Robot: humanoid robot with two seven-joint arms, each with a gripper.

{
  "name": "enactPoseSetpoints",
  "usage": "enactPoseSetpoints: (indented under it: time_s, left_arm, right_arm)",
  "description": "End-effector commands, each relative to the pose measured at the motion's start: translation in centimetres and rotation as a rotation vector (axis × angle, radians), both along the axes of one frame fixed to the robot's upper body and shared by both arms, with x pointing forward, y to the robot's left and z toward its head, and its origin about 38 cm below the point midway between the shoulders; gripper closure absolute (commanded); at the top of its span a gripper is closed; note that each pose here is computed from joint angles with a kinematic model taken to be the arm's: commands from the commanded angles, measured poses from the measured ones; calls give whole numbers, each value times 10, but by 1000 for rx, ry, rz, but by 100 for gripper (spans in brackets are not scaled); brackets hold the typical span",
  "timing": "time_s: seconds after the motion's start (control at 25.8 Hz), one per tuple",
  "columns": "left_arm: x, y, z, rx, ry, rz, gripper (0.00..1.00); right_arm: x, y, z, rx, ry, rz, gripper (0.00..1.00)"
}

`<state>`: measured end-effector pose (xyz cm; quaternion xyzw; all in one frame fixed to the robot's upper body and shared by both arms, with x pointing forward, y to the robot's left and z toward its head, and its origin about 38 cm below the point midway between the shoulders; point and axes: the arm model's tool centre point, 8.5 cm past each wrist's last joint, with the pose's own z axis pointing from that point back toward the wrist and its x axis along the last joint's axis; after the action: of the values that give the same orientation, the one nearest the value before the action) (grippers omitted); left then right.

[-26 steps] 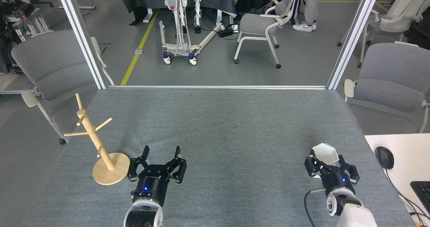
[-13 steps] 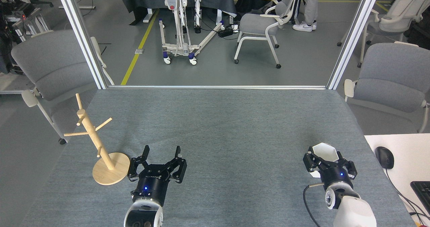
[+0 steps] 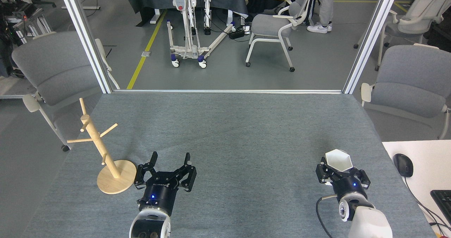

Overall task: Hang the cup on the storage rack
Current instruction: 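Lift the cup with the right gripper and carry it toward the left gripper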

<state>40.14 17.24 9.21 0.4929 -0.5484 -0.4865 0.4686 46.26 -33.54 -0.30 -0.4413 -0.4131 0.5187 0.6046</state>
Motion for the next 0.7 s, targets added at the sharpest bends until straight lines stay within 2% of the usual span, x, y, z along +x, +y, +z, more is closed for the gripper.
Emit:
enactPoseSetpoints:
  time_s: [0.0, 0.04, 0.12, 0.19, 0.31, 0.35, 0.43, 0.5, 0.66]
  left_arm:
    - [0, -1, 3, 2, -19, -15, 0]
    - [0, -1, 3, 2, -20, -15, 0]
    - [0, -1, 3, 2, -19, -15, 0]
    - [0, 0, 4, 3, -28, -15, 1]
    - [0, 0, 10, 2, -60, -15, 1]
    - [-1, 0, 11, 1, -65, -15, 1]
    - [-1, 1, 12, 3, -68, -16, 1]
    - [-2, 0, 11, 3, -67, -22, 1]
    - [-6, -3, 20, 6, -96, -72, 0]
  right_arm:
    - [-1, 1, -2, 2, 9, 8, 45]
    - [-2, 1, -3, 3, 12, 11, 55]
    - [-2, 1, -3, 5, 10, 12, 66]
    - [0, -1, 1, 1, 2, 9, 67]
    - [7, -14, 20, -18, -45, -1, 65]
    - [11, -17, 32, -29, -74, -6, 65]
    - [22, -19, 68, -53, -168, -10, 65]
    - [27, -24, 107, -62, -250, -60, 59]
    - [19, -9, 196, 7, -347, -80, 59]
